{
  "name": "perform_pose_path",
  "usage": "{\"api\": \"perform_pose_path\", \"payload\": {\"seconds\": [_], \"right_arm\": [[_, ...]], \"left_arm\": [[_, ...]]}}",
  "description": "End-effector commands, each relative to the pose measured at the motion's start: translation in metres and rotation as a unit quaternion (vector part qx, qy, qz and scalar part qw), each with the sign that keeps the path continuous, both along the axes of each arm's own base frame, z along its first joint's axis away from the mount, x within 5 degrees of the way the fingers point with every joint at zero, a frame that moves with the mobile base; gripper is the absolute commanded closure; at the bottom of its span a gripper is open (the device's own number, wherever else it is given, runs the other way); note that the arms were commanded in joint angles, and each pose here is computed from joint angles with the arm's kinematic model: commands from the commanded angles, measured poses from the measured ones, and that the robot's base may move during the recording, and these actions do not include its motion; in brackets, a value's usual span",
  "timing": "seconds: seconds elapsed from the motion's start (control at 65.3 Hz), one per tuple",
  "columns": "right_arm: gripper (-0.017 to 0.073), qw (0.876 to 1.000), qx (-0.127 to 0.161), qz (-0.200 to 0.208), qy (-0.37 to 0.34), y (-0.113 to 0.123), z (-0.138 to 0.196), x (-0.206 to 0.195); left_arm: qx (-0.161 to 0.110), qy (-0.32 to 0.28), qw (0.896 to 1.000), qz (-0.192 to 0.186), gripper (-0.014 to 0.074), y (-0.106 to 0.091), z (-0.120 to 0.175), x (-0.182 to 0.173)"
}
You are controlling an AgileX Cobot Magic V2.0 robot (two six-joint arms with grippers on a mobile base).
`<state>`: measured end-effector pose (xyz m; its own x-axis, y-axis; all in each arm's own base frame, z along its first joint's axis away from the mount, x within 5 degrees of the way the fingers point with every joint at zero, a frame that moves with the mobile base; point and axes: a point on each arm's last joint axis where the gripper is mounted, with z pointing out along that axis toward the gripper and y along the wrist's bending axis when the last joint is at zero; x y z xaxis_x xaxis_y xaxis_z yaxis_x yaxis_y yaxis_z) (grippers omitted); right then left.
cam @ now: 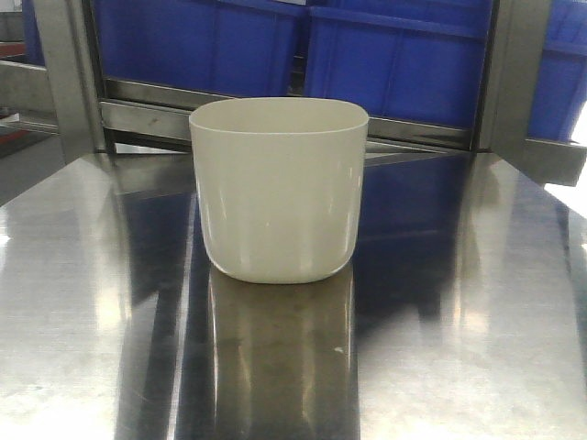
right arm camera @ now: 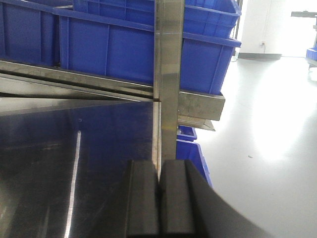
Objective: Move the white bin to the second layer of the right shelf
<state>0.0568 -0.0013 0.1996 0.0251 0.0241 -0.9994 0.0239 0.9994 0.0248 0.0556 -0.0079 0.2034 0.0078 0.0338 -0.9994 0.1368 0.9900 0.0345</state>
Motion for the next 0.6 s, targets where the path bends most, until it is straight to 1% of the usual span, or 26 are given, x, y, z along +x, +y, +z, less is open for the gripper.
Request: {"api": "perform_pose_path", "payload": {"seconds": [0.0, 0.046, 0.582], "right_arm": [[0.0501, 0.998, -0.006, -0.005, -0.064, -0.0005, 0.0185, -0.0039], [0.0501, 0.998, -0.011, -0.005, -0.06, -0.0004, 0.0198, -0.0042], [0.0501, 0.998, -0.011, -0.005, -0.057, -0.0004, 0.0198, -0.0043]], "left_arm": [[-0.009, -0.03, 1.0, 0.0, 0.0509, 0.0002, -0.004, 0.0003], [-0.009, -0.03, 1.0, 0.0, 0.0509, 0.0002, -0.004, 0.0003], [-0.009, -0.03, 1.0, 0.0, 0.0509, 0.0002, -0.004, 0.0003]]}}
